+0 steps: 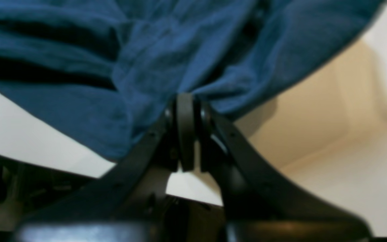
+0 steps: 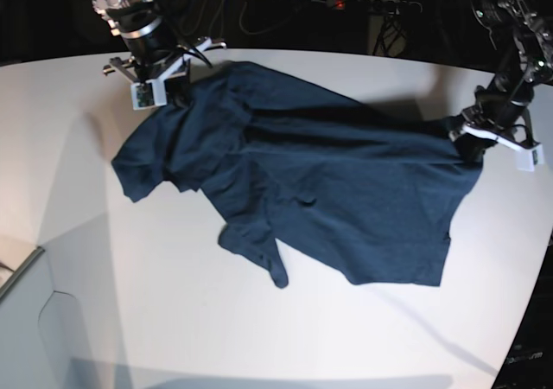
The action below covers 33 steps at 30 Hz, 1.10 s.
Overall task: Layout the t-shirt on the table in an organized manner, then fold the t-shirt properly
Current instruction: 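Pull the grasped shirt edges apart to spread the navy t-shirt, then drag the right gripper's shirt edge away from the left gripper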
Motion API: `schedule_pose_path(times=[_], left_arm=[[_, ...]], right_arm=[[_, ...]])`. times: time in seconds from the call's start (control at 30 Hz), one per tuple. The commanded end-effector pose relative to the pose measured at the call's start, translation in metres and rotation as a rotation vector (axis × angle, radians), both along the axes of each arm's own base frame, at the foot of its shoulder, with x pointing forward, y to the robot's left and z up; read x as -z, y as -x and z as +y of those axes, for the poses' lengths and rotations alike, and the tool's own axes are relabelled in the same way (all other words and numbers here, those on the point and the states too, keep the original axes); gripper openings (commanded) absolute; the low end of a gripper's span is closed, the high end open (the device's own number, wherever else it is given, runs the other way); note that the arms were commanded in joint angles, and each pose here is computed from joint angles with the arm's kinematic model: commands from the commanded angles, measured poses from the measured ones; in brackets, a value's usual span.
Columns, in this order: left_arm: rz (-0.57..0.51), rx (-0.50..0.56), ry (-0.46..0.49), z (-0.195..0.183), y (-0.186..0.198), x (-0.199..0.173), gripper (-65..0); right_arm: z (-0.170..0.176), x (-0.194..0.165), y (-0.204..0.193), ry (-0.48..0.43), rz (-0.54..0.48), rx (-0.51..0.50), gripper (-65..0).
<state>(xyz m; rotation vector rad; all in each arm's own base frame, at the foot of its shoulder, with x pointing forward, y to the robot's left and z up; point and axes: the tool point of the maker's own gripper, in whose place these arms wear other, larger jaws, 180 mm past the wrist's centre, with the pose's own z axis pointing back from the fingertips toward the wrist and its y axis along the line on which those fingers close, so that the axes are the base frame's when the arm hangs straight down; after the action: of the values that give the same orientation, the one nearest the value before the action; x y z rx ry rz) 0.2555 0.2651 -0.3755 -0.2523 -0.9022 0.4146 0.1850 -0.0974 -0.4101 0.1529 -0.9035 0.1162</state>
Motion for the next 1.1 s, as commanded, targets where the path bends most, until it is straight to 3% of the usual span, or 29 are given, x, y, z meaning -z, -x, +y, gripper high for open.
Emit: schedule_pose_path(times=[0.0, 0.07, 0.13, 0.27, 0.37, 0.57, 0.8, 0.97, 1.07], left_arm=[[-0.05, -0.021, -0.02, 0.012, -0.006, -0.015, -65.0], [-0.036, -0.046, -0.015, 0.019, -0.003, -0.009, -65.0], [-0.016, -0.057, -0.001, 0.022, 0.0, -0.001, -65.0], [0.012, -0.065, 0.019, 0.022, 0.004, 0.01, -65.0], [0.03, -0.07, 0.036, 0.02, 0.007, 0.018, -65.0], [0.048, -0.073, 0.043, 0.02, 0.011, 0.024, -65.0], [0.058, -0.073, 0.043, 0.02, 0.014, 0.027, -65.0], [0.06, -0.072, 0.043, 0.019, 0.014, 0.028, -65.0], [0.06, -0.073, 0.043, 0.02, 0.014, 0.028, -65.0]], right_arm=[[0.002, -0.002, -0.003, -0.007, -0.018, -0.009, -65.0], [0.001, 0.005, -0.005, -0.001, -0.003, -0.014, -61.3], [-0.004, 0.009, -0.004, 0.016, 0.032, -0.016, -53.4], [-0.019, -0.011, -0.019, 0.073, 0.006, -0.024, -38.8], [-0.027, -0.036, -0.037, 0.097, -0.056, -0.013, -32.7], [-0.021, -0.066, -0.089, 0.126, -0.147, -0.056, -32.0], [0.02, -0.063, -0.163, 0.147, -0.074, -0.177, -31.6], [0.046, -0.043, -0.193, 0.168, -0.017, -0.262, -31.4], [0.054, -0.023, -0.203, 0.188, 0.046, -0.305, -27.4]])
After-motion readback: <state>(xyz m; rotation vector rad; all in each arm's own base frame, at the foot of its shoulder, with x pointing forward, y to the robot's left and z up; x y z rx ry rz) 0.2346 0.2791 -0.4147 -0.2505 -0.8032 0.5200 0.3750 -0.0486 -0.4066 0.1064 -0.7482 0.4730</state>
